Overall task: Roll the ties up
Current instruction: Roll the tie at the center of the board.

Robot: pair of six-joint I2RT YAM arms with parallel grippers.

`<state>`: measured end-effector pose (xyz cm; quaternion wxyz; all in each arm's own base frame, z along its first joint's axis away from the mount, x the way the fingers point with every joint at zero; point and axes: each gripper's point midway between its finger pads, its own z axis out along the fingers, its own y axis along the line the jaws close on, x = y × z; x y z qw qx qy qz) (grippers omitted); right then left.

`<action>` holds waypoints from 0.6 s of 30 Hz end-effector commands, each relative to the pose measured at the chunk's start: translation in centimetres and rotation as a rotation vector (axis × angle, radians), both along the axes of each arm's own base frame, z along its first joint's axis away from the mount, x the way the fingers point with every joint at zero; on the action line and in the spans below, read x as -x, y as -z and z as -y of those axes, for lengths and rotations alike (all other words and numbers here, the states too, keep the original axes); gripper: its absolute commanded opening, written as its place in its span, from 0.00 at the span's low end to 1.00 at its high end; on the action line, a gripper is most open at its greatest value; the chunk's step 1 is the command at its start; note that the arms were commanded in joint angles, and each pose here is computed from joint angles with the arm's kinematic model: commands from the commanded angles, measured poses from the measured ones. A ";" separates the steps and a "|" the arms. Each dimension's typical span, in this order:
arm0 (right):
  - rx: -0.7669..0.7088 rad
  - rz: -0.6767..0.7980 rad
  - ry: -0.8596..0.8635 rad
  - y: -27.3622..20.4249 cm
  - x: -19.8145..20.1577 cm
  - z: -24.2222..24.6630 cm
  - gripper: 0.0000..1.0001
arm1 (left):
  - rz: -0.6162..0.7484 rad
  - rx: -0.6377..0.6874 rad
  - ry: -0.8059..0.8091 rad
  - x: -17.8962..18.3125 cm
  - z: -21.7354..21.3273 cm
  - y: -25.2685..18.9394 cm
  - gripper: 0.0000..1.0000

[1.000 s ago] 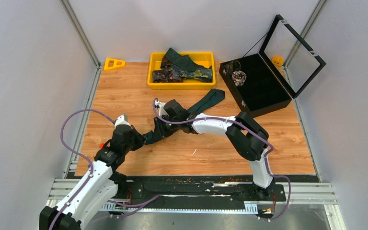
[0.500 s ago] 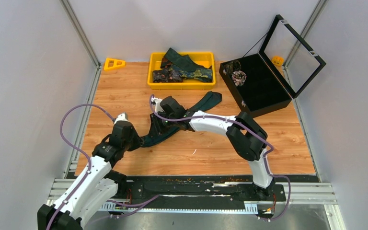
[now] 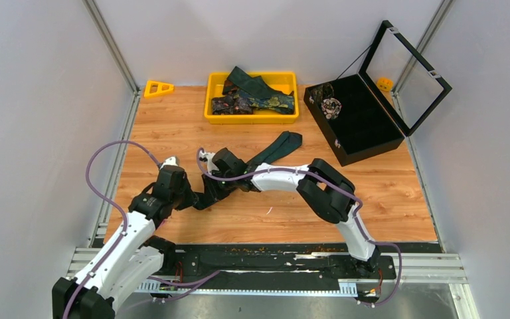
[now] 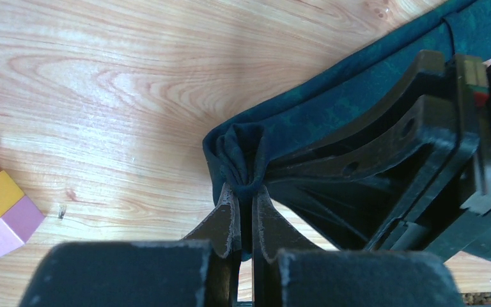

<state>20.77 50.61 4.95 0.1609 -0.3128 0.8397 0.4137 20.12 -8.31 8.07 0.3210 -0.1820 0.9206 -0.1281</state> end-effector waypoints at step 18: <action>-0.109 -0.002 -0.071 -1.2 1.0 -4.0 0.13 | -0.065 -0.079 0.094 -1.9 0.7 -0.5 0.00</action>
